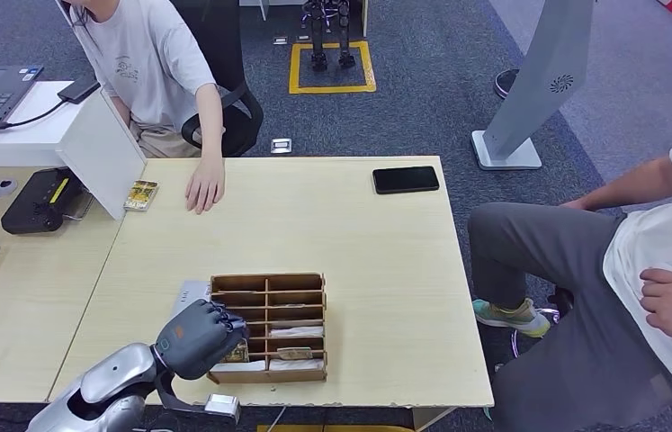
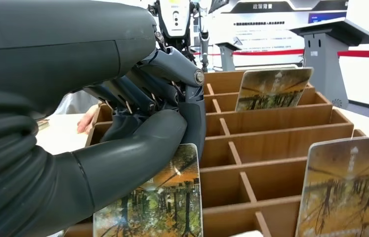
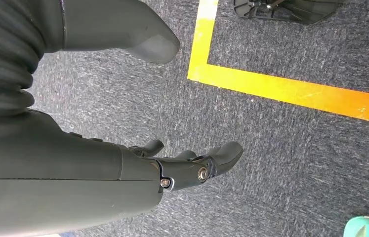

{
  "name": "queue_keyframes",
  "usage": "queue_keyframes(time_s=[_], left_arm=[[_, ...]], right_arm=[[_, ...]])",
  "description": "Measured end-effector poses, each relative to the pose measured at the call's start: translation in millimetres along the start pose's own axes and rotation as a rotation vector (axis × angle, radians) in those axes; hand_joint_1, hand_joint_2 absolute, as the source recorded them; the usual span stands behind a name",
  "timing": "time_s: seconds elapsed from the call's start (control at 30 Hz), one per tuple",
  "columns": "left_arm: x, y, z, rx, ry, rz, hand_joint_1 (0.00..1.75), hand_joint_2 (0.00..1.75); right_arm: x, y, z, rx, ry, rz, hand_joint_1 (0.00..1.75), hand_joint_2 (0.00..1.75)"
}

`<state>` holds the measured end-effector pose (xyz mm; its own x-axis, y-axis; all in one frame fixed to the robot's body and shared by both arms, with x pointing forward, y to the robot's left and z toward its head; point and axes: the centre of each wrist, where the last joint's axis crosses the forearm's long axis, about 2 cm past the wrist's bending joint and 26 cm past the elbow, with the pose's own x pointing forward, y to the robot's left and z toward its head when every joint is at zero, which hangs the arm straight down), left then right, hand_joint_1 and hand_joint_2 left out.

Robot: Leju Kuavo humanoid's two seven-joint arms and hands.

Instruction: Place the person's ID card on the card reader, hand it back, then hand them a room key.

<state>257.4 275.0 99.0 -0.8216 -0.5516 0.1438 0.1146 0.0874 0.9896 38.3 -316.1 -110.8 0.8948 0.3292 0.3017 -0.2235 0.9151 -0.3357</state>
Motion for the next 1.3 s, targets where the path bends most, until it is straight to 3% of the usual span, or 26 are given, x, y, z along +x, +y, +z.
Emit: queue_keyframes(time_s=[1.3], left_arm=[[5.8,-2.4,-0.2,0.062,-0.033,0.04,1.75,1.75]], right_arm=[[1.6,-0.9,-0.6,-0.003,-0.011,-0.01,0.0,1.75]])
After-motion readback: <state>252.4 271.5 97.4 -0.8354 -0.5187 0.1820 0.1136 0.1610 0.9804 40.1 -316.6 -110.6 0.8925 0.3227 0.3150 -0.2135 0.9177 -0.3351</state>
